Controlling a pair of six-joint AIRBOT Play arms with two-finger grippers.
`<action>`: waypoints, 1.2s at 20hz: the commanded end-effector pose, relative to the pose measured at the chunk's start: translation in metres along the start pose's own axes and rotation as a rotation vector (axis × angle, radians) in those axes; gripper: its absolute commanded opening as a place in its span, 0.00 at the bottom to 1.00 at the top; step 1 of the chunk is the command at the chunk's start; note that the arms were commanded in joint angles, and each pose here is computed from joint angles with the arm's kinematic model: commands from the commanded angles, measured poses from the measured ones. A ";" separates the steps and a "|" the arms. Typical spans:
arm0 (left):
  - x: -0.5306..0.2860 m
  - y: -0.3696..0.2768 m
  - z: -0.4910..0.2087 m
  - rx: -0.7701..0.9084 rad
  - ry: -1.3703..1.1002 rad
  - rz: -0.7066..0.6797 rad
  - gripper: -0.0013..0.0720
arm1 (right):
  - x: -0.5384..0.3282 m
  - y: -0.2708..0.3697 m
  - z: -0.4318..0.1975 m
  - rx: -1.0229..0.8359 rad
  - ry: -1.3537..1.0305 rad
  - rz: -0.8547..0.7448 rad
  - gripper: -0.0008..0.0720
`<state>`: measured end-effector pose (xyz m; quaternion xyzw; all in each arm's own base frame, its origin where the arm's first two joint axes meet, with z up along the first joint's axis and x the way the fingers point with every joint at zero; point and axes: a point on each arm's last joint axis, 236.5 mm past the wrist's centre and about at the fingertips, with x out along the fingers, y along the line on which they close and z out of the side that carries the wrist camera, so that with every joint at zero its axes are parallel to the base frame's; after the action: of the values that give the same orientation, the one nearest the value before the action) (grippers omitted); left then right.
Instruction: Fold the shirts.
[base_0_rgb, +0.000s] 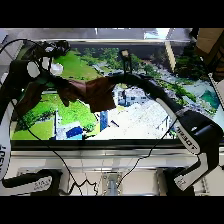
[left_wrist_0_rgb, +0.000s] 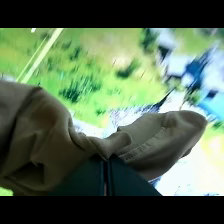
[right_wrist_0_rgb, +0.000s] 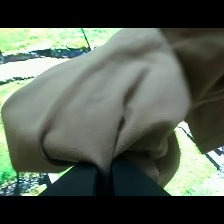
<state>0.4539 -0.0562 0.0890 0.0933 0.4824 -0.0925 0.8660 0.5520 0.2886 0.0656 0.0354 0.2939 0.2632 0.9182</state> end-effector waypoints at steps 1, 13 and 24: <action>-0.002 0.021 0.010 0.043 -0.038 0.089 0.06 | -0.052 -0.055 0.061 -0.020 -0.080 -0.110 0.05; -0.106 0.043 0.092 0.033 -0.270 0.178 0.06 | -0.214 -0.110 0.117 -0.189 -0.073 -0.323 0.05; -0.160 -0.109 0.022 0.431 -0.004 -0.164 0.06 | -0.313 -0.017 0.009 -0.284 0.394 -0.142 0.05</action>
<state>0.3926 -0.1224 0.2351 0.2165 0.4379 -0.1984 0.8497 0.3957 0.1099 0.2490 -0.1506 0.3637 0.2050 0.8961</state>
